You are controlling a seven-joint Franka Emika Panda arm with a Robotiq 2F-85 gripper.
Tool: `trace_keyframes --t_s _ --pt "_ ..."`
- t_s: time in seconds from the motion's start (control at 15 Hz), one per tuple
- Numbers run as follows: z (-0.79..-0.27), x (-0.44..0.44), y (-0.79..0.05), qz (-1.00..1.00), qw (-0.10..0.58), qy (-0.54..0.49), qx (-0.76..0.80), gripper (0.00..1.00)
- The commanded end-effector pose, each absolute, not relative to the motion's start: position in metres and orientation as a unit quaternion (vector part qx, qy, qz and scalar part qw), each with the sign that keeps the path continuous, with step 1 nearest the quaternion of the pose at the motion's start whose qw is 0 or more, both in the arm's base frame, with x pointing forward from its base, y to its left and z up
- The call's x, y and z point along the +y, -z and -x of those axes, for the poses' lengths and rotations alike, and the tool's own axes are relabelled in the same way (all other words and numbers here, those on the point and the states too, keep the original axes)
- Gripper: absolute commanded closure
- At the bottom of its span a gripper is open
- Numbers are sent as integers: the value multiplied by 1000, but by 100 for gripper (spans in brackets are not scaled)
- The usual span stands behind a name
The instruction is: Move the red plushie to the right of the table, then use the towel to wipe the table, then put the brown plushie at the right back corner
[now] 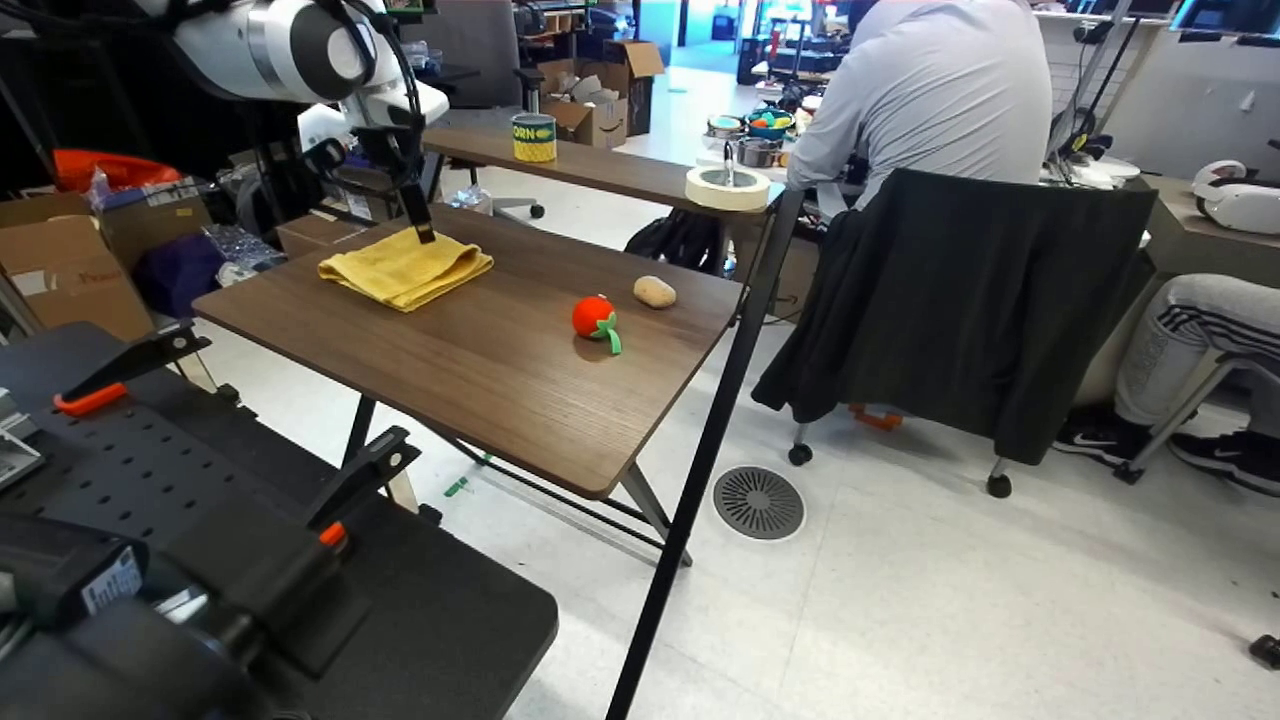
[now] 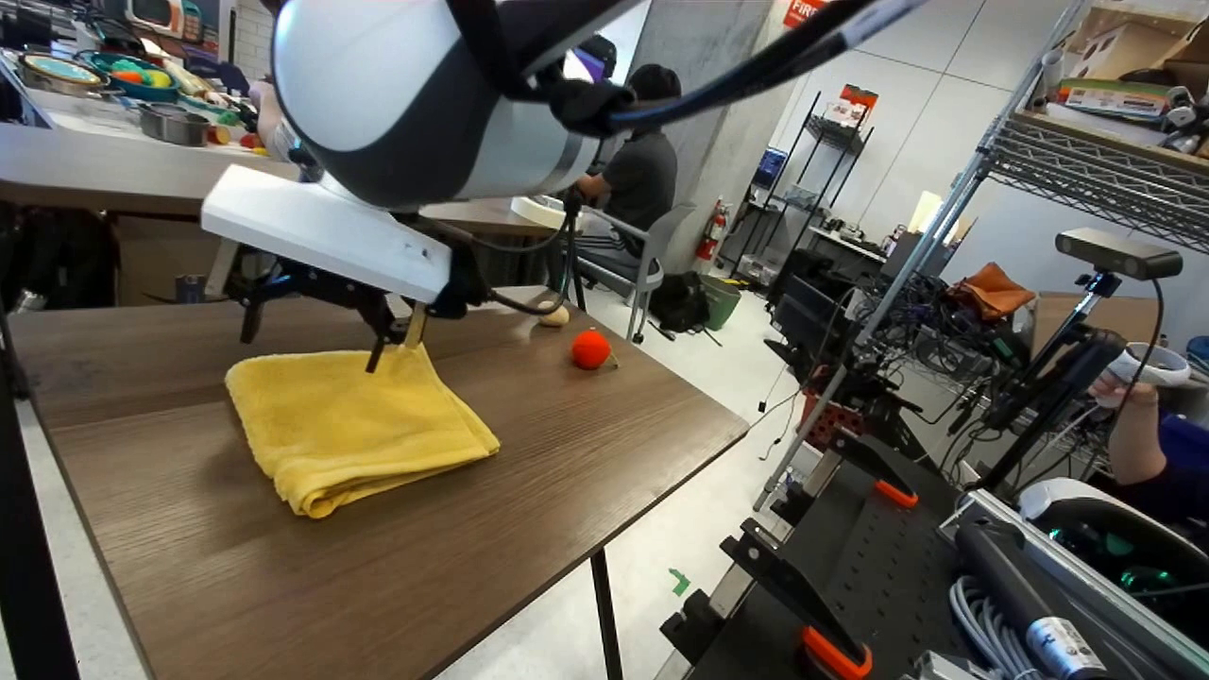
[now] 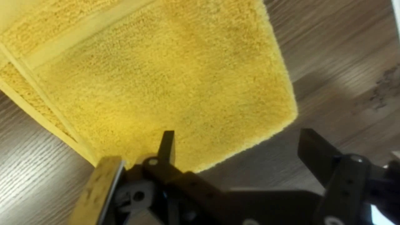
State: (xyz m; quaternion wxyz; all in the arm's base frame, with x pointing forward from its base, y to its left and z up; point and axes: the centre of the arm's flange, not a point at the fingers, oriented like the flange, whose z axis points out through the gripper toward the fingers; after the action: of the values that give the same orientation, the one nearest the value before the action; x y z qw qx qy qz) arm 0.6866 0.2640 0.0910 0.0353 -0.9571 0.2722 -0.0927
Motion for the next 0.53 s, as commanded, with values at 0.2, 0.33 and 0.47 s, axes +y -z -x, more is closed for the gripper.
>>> trace_keyframes --t_s 0.2,0.33,0.47 --pt "-672 300 -135 971 19 110 213 0" --pt "-671 293 -116 970 19 99 220 0" --pt "-667 280 -93 970 5 77 230 0"
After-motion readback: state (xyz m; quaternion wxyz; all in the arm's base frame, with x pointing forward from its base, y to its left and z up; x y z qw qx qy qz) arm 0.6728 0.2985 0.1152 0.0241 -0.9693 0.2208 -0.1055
